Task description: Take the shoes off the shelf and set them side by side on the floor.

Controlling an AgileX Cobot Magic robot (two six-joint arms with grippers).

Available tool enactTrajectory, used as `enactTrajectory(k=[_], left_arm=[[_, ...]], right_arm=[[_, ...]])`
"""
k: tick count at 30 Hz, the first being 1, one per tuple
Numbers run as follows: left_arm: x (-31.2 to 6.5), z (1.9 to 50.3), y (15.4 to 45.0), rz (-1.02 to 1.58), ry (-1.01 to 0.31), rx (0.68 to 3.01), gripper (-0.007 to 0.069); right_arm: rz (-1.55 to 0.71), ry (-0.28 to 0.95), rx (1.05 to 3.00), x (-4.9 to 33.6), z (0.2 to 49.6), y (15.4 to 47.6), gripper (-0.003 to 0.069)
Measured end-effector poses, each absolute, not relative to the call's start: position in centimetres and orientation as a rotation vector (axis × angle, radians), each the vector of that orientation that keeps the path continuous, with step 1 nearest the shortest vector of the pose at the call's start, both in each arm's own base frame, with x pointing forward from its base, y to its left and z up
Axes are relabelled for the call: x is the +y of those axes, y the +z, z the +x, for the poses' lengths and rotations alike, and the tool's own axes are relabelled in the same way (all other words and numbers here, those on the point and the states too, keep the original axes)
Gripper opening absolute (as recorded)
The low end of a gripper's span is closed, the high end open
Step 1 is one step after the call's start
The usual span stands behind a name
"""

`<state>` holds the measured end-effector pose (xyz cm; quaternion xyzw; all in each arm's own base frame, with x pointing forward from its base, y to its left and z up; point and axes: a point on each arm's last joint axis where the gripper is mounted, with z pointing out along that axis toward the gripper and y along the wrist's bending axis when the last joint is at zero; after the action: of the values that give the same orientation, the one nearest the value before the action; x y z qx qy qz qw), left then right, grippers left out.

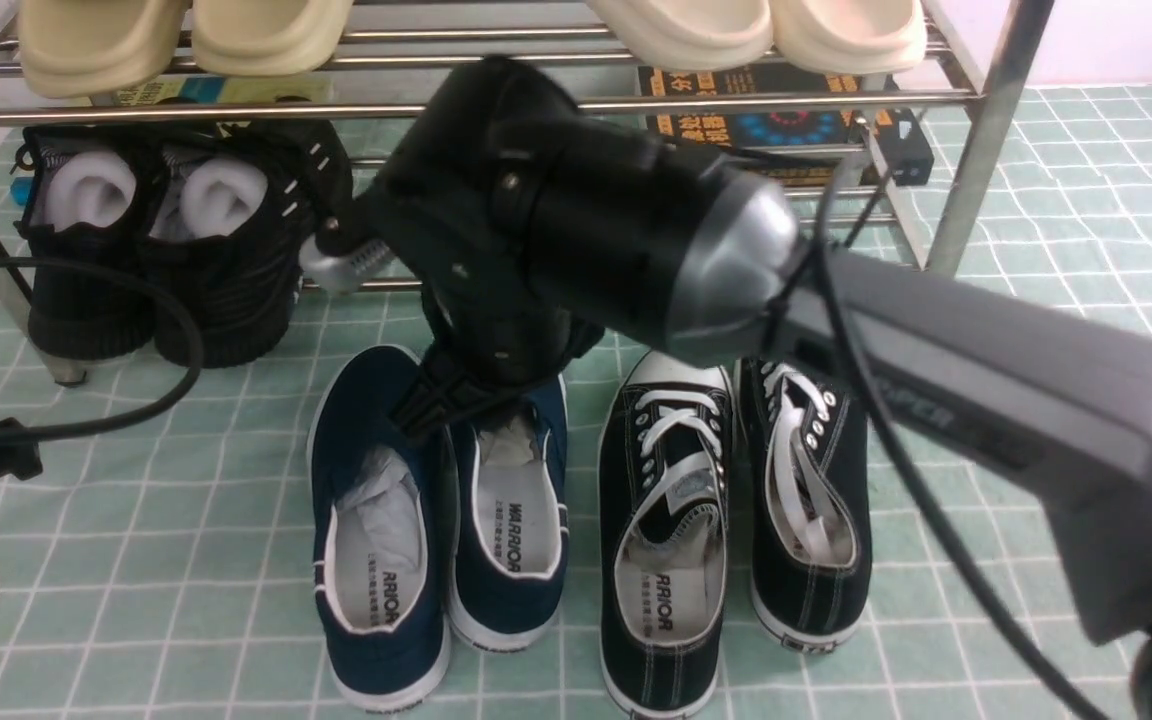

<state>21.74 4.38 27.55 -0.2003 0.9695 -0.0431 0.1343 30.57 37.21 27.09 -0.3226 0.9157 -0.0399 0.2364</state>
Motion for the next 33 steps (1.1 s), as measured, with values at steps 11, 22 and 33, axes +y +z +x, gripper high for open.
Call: enactTrajectory(k=[11, 22, 33], left_arm=[[4.4, 21.7, 27.6, -0.581, -0.125, 2.811, 0.0139], [4.4, 21.7, 27.5, -0.578, -0.117, 2.815, 0.0143], [4.4, 21.7, 27.5, -0.577, -0.113, 2.816, 0.0146]], right_arm=[[-0.914, -0.196, 2.541, 37.8, 32.1, 22.6, 0.0267], [-0.889, -0.182, 2.525, 37.8, 32.3, 24.0, 0.0004], [-0.874, -0.148, 2.513, 37.9, 32.3, 25.1, 0.0004]])
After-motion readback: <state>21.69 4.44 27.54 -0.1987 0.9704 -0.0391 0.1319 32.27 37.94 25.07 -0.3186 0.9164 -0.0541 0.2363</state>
